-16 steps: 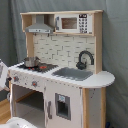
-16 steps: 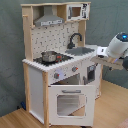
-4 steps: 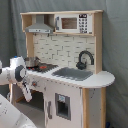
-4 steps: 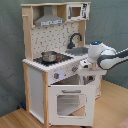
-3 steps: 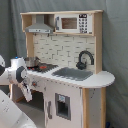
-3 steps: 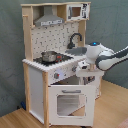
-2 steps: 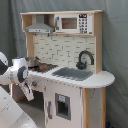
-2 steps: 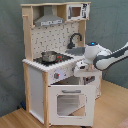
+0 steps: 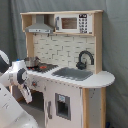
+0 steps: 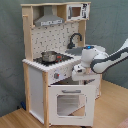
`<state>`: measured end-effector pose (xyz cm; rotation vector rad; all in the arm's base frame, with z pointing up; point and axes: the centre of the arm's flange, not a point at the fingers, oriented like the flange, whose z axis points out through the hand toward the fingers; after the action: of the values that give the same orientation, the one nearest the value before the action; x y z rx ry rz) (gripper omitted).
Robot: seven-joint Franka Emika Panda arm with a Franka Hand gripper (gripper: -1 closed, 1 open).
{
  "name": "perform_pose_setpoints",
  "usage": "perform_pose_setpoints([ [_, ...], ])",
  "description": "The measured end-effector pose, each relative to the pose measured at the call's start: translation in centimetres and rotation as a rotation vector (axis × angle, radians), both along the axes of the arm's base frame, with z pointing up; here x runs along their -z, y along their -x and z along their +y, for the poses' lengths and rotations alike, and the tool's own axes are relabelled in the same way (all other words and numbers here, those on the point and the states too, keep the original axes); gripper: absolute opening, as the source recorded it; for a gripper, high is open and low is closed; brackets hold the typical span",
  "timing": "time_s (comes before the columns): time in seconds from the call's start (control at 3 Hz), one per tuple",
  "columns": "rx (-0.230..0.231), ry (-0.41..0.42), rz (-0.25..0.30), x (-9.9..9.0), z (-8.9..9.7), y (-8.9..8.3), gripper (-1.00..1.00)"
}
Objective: Play with the kitchen
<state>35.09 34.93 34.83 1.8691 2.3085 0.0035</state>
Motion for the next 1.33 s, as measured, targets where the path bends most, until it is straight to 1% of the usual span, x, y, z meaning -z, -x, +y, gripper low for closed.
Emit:
perform_pose_setpoints([
  [0.33, 0.026, 0.011, 0.003, 1.5, 1.3, 0.6, -1.00],
  [0.67, 0.074, 0.007, -0.007, 2.2, 2.1, 0.4, -1.00],
  [1.0, 0.155, -0.008, -0.022, 2.6, 2.8, 0.1, -1.00],
  [1.33, 0.213, -0.021, -0.035, 3.4, 4.1, 0.6, -1.00],
])
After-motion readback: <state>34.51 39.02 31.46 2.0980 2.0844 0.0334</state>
